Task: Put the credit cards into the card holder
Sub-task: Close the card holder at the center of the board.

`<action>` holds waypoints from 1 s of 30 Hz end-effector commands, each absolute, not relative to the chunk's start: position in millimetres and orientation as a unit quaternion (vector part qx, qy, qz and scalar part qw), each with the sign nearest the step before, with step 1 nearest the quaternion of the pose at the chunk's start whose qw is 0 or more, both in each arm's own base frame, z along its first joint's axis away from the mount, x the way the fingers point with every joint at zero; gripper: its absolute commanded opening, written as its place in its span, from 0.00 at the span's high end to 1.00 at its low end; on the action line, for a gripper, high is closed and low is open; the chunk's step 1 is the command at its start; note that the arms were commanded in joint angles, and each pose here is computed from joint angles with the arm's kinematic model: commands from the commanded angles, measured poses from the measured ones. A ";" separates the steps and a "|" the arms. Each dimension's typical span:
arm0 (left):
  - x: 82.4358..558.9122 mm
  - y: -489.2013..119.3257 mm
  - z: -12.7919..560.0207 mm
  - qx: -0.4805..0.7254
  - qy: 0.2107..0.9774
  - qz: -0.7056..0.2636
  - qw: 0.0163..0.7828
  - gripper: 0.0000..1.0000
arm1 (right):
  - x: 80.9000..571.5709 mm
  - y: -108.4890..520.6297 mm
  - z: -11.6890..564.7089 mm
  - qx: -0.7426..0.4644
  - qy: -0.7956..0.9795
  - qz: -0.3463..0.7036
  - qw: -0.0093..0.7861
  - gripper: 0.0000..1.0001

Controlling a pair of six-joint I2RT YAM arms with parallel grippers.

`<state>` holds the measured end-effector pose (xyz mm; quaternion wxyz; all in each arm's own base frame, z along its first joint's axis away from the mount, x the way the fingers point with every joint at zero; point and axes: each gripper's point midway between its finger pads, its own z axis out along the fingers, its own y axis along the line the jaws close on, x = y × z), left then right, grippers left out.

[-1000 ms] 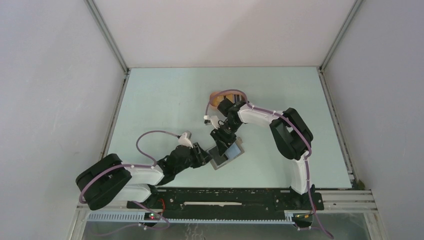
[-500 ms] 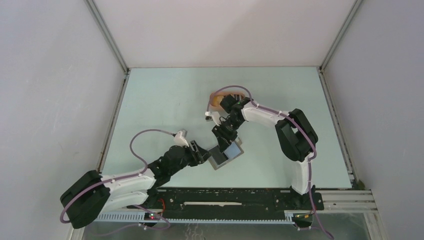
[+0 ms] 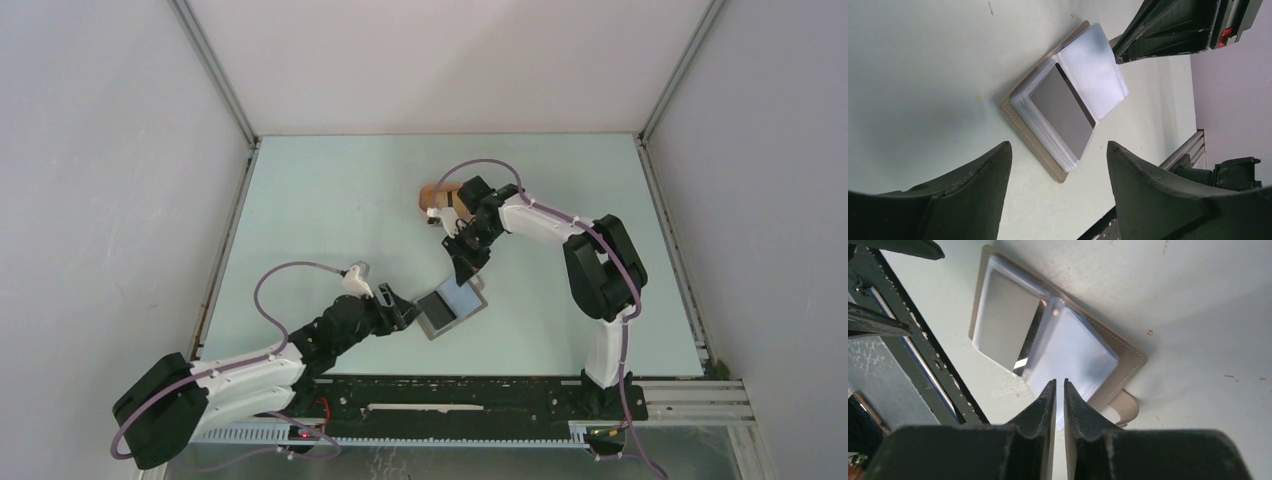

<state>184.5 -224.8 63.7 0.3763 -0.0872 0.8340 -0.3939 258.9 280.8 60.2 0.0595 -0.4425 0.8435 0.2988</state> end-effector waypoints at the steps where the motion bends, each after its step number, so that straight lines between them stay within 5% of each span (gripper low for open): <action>1: 180.9 -227.9 56.3 -0.085 0.833 -0.405 0.368 0.25 | 262.0 276.8 46.0 -0.448 0.849 0.277 0.047 0.84; 30: 178.7 -232.4 8.7 -0.122 0.880 -0.352 0.294 0.18 | 258.6 250.3 -3.2 -0.444 0.870 0.212 -0.036 0.89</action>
